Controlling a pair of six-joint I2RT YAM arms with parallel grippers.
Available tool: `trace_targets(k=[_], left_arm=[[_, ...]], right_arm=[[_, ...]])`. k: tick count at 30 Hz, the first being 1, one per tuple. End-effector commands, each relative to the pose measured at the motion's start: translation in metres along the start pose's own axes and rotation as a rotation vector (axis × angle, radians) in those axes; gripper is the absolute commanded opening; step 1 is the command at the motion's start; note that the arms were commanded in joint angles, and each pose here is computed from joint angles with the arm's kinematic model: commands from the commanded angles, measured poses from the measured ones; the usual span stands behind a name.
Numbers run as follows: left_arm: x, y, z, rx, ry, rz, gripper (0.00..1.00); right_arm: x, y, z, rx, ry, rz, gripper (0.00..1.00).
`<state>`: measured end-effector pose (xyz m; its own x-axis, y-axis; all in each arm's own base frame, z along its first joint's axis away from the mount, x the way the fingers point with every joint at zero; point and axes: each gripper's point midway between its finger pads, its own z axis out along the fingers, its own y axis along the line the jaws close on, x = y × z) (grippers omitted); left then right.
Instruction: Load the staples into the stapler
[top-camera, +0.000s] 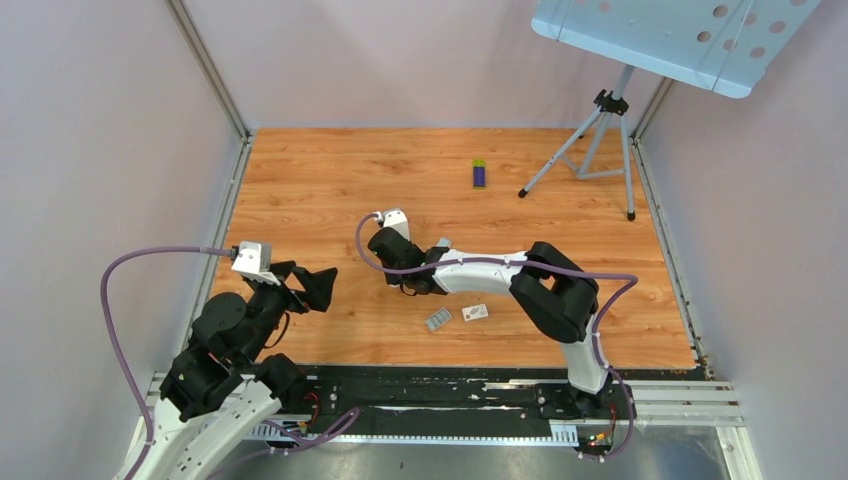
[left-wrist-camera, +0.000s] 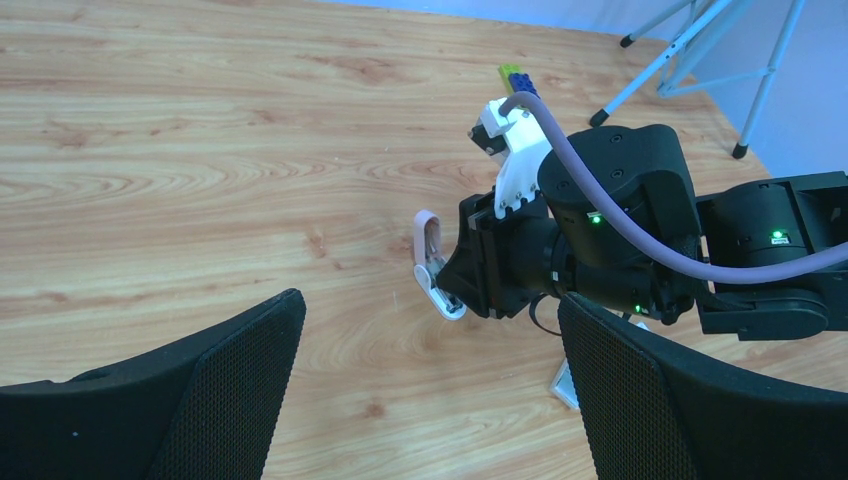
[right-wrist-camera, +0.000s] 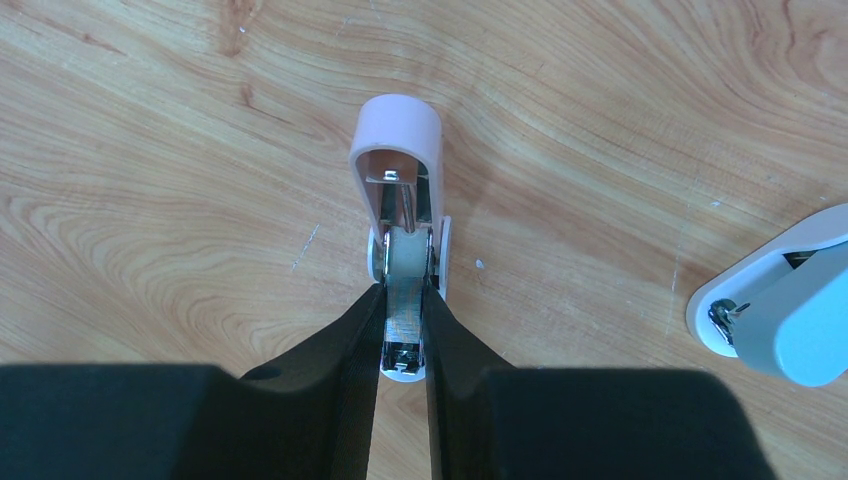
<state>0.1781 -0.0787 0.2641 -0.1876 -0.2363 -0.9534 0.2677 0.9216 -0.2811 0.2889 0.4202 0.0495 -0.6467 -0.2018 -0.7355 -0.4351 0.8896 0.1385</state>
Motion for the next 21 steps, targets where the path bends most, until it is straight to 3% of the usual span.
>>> trace_targets(k=[1, 21], left_arm=[[0.002, 0.003, -0.001, -0.010, -0.001, 0.003, 1.00], [0.001, 0.005, -0.002, -0.017, -0.006, 0.002, 1.00]], right_arm=[[0.012, -0.004, -0.001, 0.028, 0.019, 0.000, 0.24], [0.010, -0.003, -0.011, 0.018, 0.024, 0.007, 0.28]])
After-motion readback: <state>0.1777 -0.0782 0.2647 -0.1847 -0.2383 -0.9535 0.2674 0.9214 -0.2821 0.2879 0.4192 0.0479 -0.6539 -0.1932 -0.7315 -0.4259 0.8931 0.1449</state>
